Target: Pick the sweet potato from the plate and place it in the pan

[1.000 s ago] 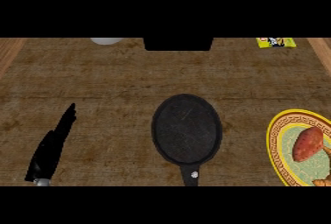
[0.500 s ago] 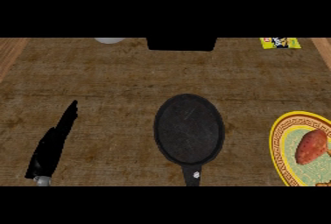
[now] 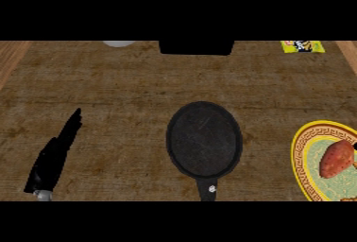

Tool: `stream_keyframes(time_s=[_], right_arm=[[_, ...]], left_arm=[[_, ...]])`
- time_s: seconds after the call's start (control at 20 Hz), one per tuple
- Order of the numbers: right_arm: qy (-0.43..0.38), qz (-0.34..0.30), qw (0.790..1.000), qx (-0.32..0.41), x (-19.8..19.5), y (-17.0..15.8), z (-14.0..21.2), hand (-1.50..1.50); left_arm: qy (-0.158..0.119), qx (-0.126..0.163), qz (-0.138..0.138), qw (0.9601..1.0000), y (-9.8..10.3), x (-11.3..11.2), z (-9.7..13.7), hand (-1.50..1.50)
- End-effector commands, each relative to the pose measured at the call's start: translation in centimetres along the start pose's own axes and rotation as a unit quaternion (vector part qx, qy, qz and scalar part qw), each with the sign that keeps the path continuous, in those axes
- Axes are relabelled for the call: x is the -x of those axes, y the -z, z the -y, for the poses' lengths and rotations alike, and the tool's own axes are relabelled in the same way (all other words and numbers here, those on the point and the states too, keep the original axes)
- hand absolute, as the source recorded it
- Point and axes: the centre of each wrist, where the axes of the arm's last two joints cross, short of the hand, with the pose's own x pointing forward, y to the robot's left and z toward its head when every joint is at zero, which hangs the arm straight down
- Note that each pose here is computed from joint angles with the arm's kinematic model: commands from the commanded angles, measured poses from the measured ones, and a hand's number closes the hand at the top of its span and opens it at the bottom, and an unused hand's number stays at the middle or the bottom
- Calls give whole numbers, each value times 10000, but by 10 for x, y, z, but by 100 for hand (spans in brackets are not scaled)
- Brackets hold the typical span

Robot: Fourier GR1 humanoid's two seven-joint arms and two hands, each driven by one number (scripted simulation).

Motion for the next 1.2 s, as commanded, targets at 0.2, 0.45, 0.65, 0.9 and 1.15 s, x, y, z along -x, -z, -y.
stream_keyframes(time_s=[0.2,0.45,0.65,0.9,1.15], right_arm=[[-431,-848,9946,-405,-18,4,-9,-150],[-572,-1149,9906,-483,-27,20,-21,-150],[-678,-1266,9882,-528,-25,17,-42,-150],[-678,-1411,9859,-595,-25,29,-56,-150],[-796,-1473,9835,-678,-21,42,-51,-150]], left_arm=[[5,-71,-45,10000,-11,2,10,0],[-9,42,-70,10000,10,-5,-4,0],[-85,-128,-16,9999,4,1,3,0],[-48,11,-39,10000,-7,-2,-1,0],[-81,-17,-53,10000,-15,5,1,0]])
